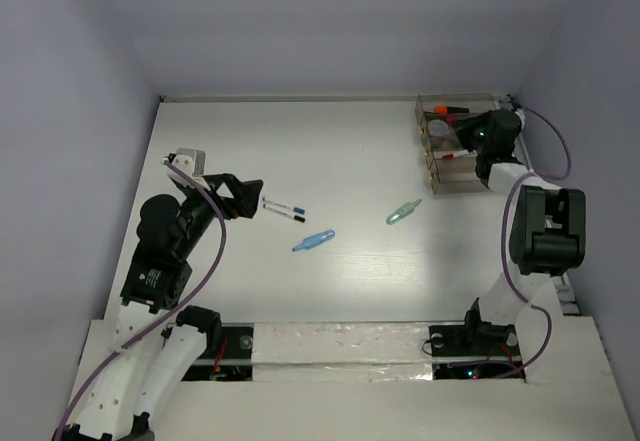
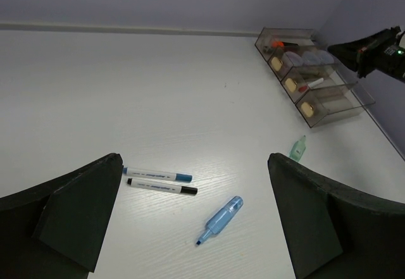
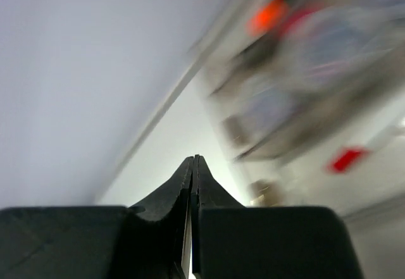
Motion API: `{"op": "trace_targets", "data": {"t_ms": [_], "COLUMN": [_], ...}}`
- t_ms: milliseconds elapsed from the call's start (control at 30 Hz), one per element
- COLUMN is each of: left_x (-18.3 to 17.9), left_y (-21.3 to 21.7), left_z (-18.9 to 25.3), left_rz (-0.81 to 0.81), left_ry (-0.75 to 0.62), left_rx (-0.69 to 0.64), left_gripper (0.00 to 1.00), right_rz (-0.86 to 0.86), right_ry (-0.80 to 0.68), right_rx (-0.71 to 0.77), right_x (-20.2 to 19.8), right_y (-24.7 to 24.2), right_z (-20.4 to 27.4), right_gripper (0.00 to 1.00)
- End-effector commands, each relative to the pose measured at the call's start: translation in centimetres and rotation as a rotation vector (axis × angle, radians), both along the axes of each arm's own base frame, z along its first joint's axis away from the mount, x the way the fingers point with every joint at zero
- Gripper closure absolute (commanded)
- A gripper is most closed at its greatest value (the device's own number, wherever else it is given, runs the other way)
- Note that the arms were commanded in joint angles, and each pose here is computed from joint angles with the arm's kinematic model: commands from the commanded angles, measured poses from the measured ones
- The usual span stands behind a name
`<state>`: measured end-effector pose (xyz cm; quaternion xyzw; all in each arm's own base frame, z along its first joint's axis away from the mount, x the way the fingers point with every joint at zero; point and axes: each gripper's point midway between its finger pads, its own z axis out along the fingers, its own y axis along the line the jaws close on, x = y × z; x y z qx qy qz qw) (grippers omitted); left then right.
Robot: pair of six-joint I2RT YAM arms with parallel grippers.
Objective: Sort the stationery into containers
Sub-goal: Pick up the pen from the center of the board.
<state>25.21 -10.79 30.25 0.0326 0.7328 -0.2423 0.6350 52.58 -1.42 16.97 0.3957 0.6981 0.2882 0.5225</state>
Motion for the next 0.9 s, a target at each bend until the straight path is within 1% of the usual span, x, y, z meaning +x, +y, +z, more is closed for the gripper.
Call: {"op": "trace_targets", "data": {"t_ms": [0,33,67,100,133,167,200,233,267,300,333,400,433,467,533,600,633,667,700,767,867], "left_x": [0.1,0.1,0.2,0.2,0.2,0.2,0.2,0.2,0.3,0.3,0.3,0.4,0.4,0.4,0.4,0.4,0.4,0.4,0.4,0.4,0.4], "left_y": [0.1,0.2,0.3,0.6,0.6,0.8,0.9,1.0,1.3,1.3,1.3,1.3,1.3,1.3,1.3,1.2,1.3,1.5,1.5,1.4,1.3], "left_z": [0.9,1.0,0.9,1.1,1.1,1.1,1.2,1.2,1.2,1.2,1.2,1.1,1.1,1.1,1.1,1.1,1.1,1.2,1.2,1.1,1.1], "left_rz": [0.012,0.016,0.022,0.034,0.038,0.047,0.051,0.056,0.068,0.071,0.071,0.070,0.070,0.071,0.070,0.068,0.070,0.077,0.078,0.074,0.065], "left_ry": [-0.037,-0.041,-0.041,-0.045,-0.046,-0.046,-0.051,-0.052,-0.053,-0.052,-0.052,-0.046,-0.046,-0.046,-0.047,-0.047,-0.049,-0.050,-0.050,-0.049,-0.046], "left_rx": [-0.015,-0.014,-0.014,-0.015,-0.015,-0.014,-0.017,-0.016,-0.016,-0.015,-0.015,-0.014,-0.014,-0.013,-0.014,-0.014,-0.014,-0.015,-0.015,-0.014,-0.013], "left_gripper": [0.01,0.01,0.01,0.01,0.01,0.01,0.01,0.01,0.01,0.01,0.01,0.01,0.01,0.01,0.01,0.01,0.01,0.01,0.01,0.01,0.01], "right_rz": [0.513,0.588,0.707,0.771,0.842,0.903,0.990,1.045,1.084,1.158,1.185,1.220,1.270,1.280,1.338,1.346,1.384,1.372,1.373,1.389,1.398], "right_ry": [-0.215,-0.230,-0.240,-0.241,-0.235,-0.242,-0.253,-0.259,-0.242,-0.248,-0.245,-0.226,-0.197,-0.186,-0.176,-0.162,-0.145,-0.131,-0.138,-0.113,-0.107], "right_rx": [-0.245,-0.346,-0.373,-0.402,-0.454,-0.475,-0.498,-0.549,-0.581,-0.639,-0.673,-0.738,-0.781,-0.808,-0.879,-0.941,-0.982,-1.020,-1.043,-1.088,-1.089], "right_x": [-1.4,-1.9,-3.5,-4.3,-5.1,-6.1,-8.0,-8.8,-9.3,-11.1,-11.6,-11.5,-12.6,-12.1,-13.3,-13.1,-14.1,-13.9,-13.9,-14.4,-14.6], "right_y": [12.9,15.0,19.6,21.8,23.8,25.8,29.5,31.1,32.7,35.2,36.3,38.3,39.4,40.5,42.2,43.5,44.2,44.3,44.8,45.2,45.7], "right_z": [6.6,6.4,6.2,5.8,5.1,4.7,4.2,4.1,2.8,2.0,1.4,0.1,-1.2,-1.8,-3.0,-4.1,-5.0,-5.5,-5.4,-6.9,-7.6], "right_gripper": [0.96,0.96,0.96,0.96,0.94,0.92,0.89,0.81,0.78,0.71,0.59,0.56,0.56,0.55,0.55,0.55,0.55,0.54,0.54,0.54,0.54]}}
